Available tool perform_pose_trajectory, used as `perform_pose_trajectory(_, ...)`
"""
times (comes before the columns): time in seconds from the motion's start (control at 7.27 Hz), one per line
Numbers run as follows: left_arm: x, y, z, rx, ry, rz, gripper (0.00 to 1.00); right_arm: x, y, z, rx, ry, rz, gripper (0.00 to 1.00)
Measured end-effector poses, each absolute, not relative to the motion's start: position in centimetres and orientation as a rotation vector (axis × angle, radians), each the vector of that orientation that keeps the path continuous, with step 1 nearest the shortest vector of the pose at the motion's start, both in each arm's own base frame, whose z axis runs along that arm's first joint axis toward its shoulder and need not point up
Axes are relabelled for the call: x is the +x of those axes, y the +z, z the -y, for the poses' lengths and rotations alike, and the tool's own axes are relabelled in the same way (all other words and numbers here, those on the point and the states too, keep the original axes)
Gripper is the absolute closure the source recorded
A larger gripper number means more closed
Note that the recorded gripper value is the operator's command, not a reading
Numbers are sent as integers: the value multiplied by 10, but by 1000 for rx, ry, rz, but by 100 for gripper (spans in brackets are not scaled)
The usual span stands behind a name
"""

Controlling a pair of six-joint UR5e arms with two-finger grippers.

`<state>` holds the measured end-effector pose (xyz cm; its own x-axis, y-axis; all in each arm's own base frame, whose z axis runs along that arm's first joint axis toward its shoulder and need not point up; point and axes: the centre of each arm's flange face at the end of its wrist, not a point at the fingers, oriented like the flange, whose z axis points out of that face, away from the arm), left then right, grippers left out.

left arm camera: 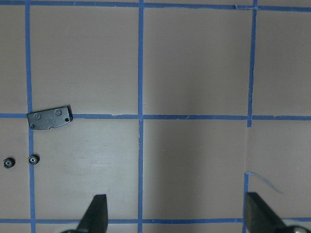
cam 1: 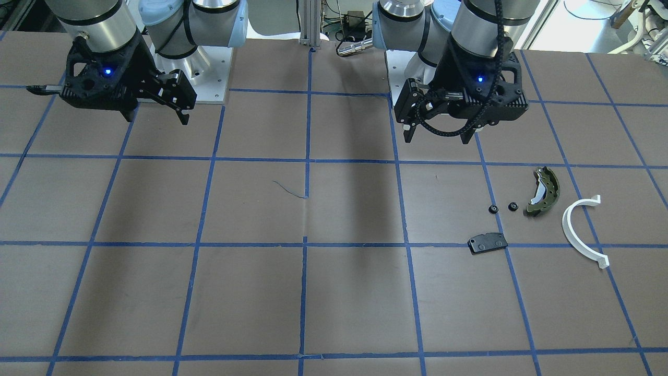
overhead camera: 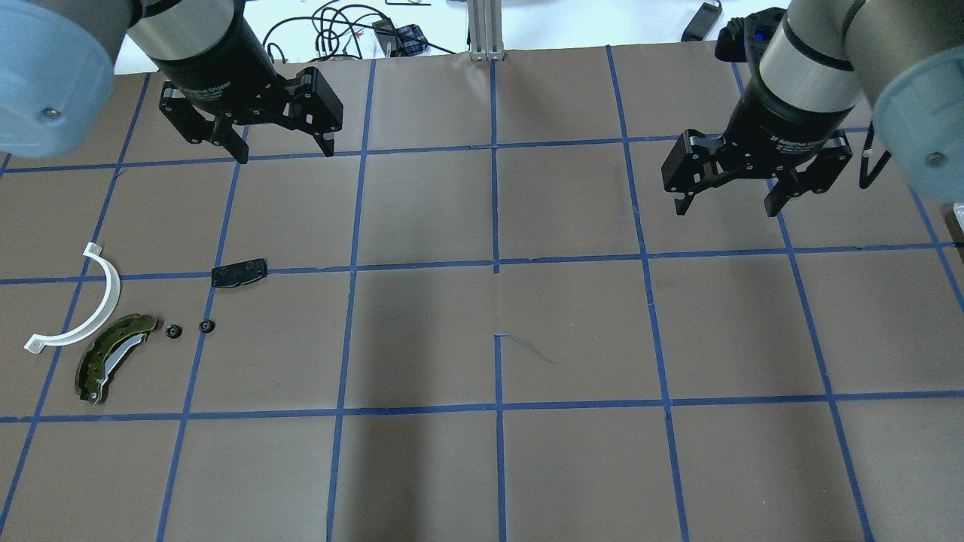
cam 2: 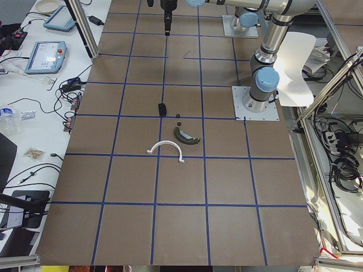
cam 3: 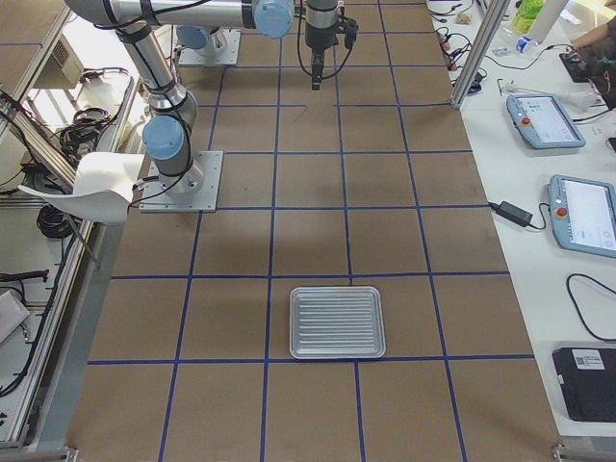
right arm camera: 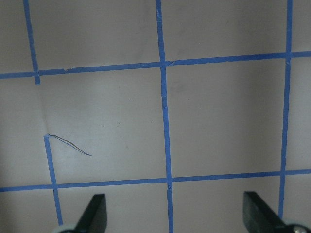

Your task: Place bearing gear from tray to pile

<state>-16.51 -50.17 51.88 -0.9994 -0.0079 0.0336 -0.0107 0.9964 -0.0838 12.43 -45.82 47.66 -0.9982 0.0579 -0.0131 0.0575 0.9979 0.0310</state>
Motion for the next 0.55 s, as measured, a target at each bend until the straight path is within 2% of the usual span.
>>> perform_pose_trajectory(0.55,-164,521,499,7,134,3106,0,125,478,460,93,25,-3123,0)
